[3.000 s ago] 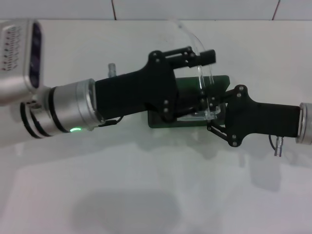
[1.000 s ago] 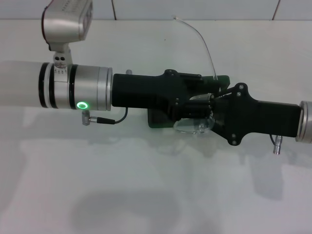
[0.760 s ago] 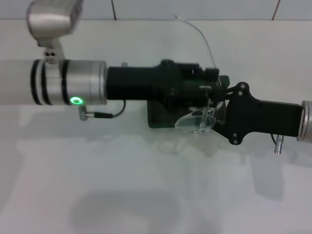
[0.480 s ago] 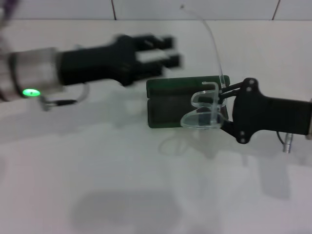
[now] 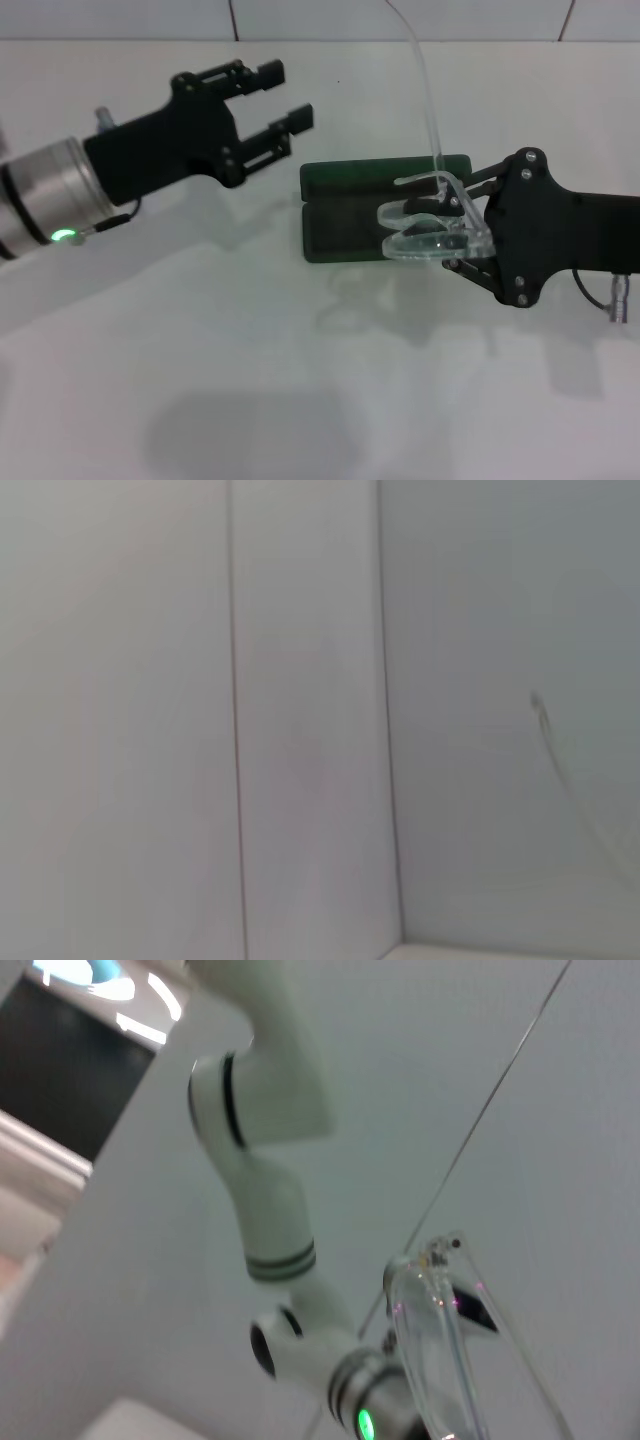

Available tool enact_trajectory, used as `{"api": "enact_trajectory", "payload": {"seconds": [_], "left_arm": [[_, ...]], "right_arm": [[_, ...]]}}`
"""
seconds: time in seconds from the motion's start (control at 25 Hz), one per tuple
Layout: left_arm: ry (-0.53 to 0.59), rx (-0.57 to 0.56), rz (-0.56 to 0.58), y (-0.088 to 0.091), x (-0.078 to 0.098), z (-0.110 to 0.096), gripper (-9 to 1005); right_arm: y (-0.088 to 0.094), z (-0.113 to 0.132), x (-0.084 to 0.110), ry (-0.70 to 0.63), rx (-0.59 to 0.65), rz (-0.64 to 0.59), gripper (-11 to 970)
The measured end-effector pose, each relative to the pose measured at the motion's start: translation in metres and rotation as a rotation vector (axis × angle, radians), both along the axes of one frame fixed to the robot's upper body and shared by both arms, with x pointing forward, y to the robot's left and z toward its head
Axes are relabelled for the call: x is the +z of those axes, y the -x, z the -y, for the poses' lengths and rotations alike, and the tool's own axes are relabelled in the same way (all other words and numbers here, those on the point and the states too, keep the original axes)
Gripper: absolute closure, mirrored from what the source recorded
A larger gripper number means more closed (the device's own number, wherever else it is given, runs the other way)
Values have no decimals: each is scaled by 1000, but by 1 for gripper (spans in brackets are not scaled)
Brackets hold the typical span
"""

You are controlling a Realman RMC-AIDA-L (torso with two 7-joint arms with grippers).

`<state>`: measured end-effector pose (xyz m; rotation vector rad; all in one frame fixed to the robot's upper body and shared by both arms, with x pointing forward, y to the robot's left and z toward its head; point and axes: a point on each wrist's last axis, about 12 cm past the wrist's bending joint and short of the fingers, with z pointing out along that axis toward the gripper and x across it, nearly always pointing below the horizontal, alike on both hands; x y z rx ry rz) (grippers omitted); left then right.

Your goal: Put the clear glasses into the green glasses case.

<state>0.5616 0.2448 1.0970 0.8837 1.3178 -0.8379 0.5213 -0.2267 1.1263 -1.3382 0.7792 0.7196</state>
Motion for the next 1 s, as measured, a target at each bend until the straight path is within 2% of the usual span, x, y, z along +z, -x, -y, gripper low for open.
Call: {"api": "enact_trajectory", "payload": {"seconds": [0.12,0.48,0.84,1.0], "left_arm": [[-46,7,76,1,-7,14,450],[-72,-29,341,12,-13,45,451],[-74,-17,466,21,-17,62,450],[-53,28,528,25,-17,66,450]], "right_arm": [[-2,-5,7,-19,46,-97,841],[-19,-25,24,-9,147,-414,840],[-20,-25,25,12,170,-512,840],[-21,-24,23,33,167,-521,840]]}}
